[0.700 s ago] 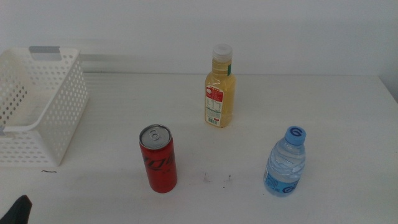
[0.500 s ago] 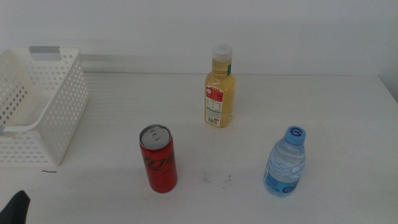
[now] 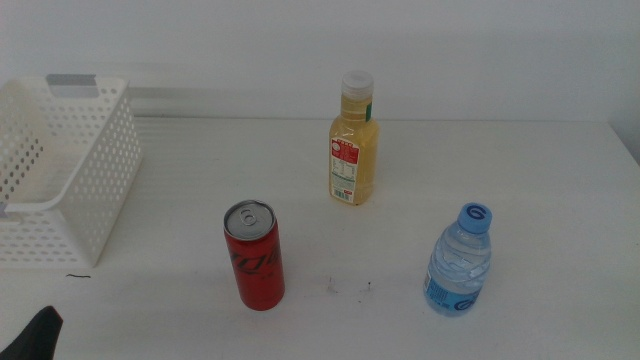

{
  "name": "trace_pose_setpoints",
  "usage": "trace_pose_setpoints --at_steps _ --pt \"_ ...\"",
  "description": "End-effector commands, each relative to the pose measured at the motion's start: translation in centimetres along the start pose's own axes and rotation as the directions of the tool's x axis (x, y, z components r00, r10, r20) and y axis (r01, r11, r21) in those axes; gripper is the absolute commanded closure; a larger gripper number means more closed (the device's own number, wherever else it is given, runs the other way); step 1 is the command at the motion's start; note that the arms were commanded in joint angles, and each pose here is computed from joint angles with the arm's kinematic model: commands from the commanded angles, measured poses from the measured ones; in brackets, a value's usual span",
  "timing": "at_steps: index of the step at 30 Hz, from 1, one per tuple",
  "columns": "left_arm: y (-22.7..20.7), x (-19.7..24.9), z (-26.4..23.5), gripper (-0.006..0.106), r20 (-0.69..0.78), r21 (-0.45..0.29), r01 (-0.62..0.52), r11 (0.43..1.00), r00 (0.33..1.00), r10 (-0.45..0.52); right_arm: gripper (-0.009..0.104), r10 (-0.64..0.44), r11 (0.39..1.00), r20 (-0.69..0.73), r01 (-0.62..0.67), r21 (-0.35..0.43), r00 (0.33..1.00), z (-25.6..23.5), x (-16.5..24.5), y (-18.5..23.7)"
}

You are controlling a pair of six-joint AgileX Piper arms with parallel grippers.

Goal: Use arms to grab the bottles and put them into the dustbin to the left of the table.

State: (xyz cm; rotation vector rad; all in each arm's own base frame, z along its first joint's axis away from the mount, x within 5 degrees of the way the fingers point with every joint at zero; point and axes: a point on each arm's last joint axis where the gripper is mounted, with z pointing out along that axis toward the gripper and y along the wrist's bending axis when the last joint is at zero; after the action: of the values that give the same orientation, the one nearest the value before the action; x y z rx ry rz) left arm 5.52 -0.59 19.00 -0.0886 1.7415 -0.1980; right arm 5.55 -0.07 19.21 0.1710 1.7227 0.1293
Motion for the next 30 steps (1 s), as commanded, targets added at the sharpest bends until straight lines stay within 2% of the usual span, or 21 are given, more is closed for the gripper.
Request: trace_pose_setpoints --at_steps 1,5,11,14,17,25,30 --pt "-0.1 -0.4 0.0 0.007 0.042 0.009 0.005 1.000 0.999 -0.006 0.004 -0.016 1.000 0.010 0.016 0.007 1.000 0.0 0.0 -0.1" --pt "-0.6 -0.9 0.2 0.007 0.080 0.096 -0.072 0.993 0.995 0.065 0.004 -0.016 1.000 0.010 0.016 0.007 1.000 0.0 0.0 -0.1" --pt "-2.9 -0.6 2.2 0.007 -0.022 0.338 -0.124 0.933 0.990 0.140 0.004 -0.016 1.000 0.010 0.016 0.007 1.000 0.0 0.0 -0.1" --pt "-4.4 -0.3 3.6 0.007 -0.033 0.417 -0.142 0.898 0.985 0.171 0.004 -0.016 1.000 0.010 0.016 0.007 1.000 0.0 0.0 -0.1" --pt "-5.3 0.2 4.9 0.007 -0.044 0.436 -0.154 0.887 0.980 0.192 0.004 -0.016 1.000 0.010 0.016 0.007 1.000 0.0 0.0 -0.1" --pt "-6.4 0.6 7.4 0.007 0.050 0.413 -0.185 0.892 0.982 0.180 0.004 -0.016 1.000 0.010 0.016 0.007 1.000 0.0 0.0 -0.1" --pt "-6.5 0.8 7.7 0.007 0.052 0.411 -0.186 0.893 0.982 0.181 0.004 -0.016 1.000 0.010 0.016 0.007 1.000 0.0 0.0 -0.1"
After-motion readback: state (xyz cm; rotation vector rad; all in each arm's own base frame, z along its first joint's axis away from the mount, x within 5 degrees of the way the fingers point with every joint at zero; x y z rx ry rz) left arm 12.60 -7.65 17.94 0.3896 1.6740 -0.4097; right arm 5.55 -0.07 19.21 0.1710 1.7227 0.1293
